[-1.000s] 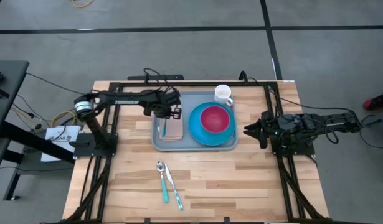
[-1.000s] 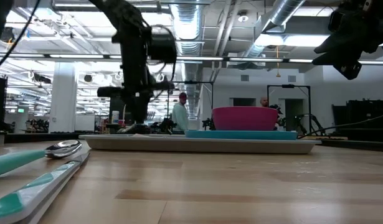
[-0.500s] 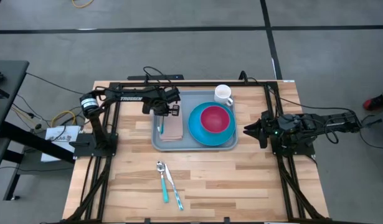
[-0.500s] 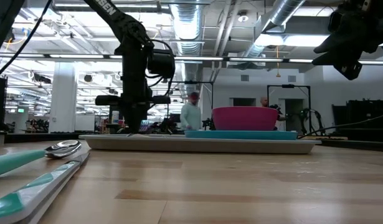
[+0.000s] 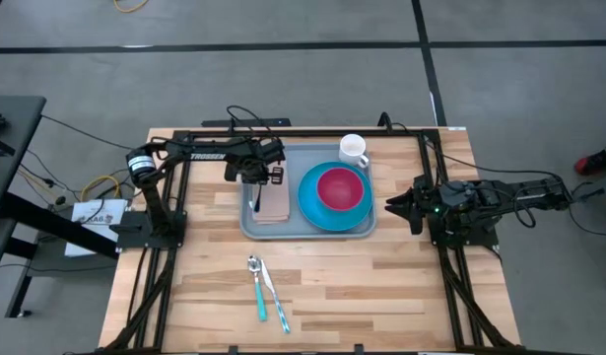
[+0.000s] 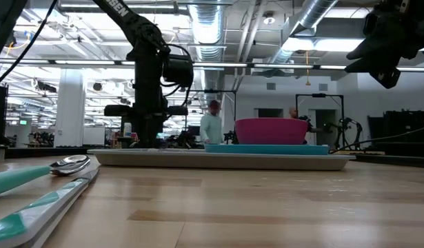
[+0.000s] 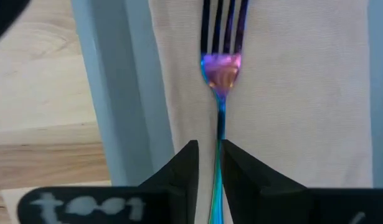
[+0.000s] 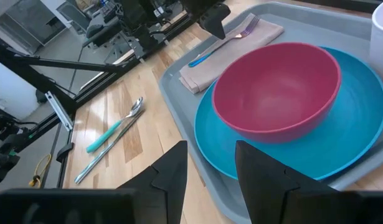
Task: Set up tray
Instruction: Put the blue spoon to the right of the blue fork on the gray napkin on the blue tray, then put the blue and white knife to the right of the blue spoon on the gray napkin on the blue tray
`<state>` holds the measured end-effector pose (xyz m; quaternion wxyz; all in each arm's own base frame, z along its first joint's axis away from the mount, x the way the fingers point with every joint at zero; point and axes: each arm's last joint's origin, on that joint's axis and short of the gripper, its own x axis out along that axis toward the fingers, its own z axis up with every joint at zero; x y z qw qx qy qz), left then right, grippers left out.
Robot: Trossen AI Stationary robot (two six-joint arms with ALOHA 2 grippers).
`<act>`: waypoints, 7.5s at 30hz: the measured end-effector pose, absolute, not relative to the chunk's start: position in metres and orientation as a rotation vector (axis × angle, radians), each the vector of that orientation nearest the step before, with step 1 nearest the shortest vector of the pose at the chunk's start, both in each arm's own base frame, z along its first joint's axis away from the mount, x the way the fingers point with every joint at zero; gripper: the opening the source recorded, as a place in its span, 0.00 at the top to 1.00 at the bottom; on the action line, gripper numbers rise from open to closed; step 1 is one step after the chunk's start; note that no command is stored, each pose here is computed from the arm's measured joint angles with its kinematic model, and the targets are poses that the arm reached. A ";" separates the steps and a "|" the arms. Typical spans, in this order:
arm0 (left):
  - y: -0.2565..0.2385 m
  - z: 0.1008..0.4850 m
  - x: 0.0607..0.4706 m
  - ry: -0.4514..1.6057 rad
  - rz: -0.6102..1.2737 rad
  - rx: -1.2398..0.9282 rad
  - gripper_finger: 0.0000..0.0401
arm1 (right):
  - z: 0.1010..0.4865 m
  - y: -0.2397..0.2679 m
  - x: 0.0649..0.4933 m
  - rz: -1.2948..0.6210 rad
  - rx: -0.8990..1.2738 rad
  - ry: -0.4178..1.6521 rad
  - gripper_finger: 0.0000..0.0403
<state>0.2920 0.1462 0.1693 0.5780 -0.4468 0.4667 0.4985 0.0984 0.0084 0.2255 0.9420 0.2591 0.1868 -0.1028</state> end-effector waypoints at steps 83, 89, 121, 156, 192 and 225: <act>-0.186 0.135 0.293 1.111 1.082 -1.317 0.66 | 0.222 0.008 0.096 -0.224 0.552 0.422 0.69; -0.186 0.137 0.294 1.125 1.089 -1.302 0.75 | 0.222 0.008 0.096 -0.225 0.551 0.423 0.69; 0.047 0.241 0.300 0.806 1.081 -1.005 0.94 | 0.221 0.008 0.096 -0.228 0.549 0.428 0.69; 0.134 0.154 0.316 1.050 1.095 -1.074 0.93 | 0.220 0.008 0.096 -0.241 0.565 0.430 0.69; -0.005 0.302 0.316 0.759 0.817 -0.988 0.63 | 0.220 0.008 0.096 -0.242 0.599 0.431 0.69; -0.193 0.214 0.329 0.909 1.123 -1.501 0.63 | 0.220 0.009 0.096 -0.205 0.543 0.447 0.69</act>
